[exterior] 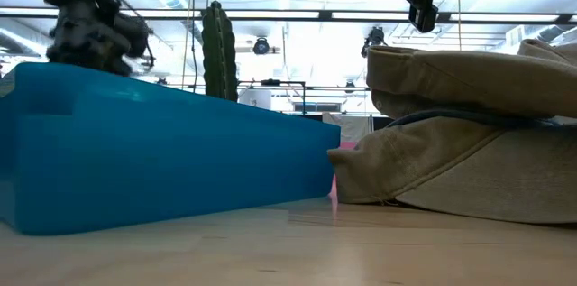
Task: Pick & Place hat
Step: Put the brown cap into the blue bin
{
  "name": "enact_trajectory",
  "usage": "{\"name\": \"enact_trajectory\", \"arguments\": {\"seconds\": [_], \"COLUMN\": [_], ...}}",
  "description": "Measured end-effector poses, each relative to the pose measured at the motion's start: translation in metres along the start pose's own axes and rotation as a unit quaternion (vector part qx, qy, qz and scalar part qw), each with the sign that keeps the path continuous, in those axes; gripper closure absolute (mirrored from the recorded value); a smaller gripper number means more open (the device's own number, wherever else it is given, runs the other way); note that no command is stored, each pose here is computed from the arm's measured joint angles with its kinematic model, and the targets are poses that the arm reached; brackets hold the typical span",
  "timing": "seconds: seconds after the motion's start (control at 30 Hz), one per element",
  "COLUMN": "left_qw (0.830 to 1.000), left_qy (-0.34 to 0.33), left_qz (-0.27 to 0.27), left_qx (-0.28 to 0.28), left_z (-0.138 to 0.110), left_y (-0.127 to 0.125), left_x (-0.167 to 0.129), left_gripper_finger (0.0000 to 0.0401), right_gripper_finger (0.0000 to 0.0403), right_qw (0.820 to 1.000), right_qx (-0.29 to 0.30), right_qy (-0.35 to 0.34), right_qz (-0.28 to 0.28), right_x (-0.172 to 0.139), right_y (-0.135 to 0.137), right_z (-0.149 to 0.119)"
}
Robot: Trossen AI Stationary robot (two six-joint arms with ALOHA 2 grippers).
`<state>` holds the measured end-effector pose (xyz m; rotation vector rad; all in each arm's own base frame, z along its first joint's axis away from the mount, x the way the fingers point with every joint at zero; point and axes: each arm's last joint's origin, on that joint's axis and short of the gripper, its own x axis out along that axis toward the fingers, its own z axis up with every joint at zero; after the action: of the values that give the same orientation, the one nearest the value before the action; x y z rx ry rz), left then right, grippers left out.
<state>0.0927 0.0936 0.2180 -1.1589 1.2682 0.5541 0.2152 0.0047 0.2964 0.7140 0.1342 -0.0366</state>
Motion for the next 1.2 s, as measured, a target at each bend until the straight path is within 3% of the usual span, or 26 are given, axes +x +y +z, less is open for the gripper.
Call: {"name": "enact_trajectory", "arguments": {"seconds": [0.2,0.57,0.8,0.97,1.2], "left_qw": [0.994,0.964,0.945,0.922,0.895], "left_qy": [-0.103,-0.229,-0.268,-0.317,-0.345], "left_qz": [-0.034,-0.136,-0.185,-0.215,-0.276], "left_qx": [-0.003,0.0,-0.022,-0.048,-0.058], "left_z": [-0.015,-0.051,-0.068,-0.076,-0.075], "left_y": [-0.019,-0.048,-0.057,-0.061,-0.077], "left_x": [-0.054,-0.132,-0.15,-0.157,-0.165], "left_gripper_finger": [0.0397,0.0398,0.0398,0.0399,0.0399], "right_gripper_finger": [0.0211,0.0211,0.0211,0.0211,0.0211], "right_qw": [1.0,1.0,1.0,1.0,1.0], "right_qx": [-0.001,-0.008,-0.009,-0.015,-0.03], "right_qy": [0.0,0.0,0.0,0.0,0.001], "right_qz": [0.0,0.0,0.0,0.0,0.0], "right_x": [0.0,0.0,0.0,0.0,0.0], "right_y": [0.0,0.0,0.0,0.0,0.0], "right_z": [0.0,0.0,0.0,0.0,0.0]}}
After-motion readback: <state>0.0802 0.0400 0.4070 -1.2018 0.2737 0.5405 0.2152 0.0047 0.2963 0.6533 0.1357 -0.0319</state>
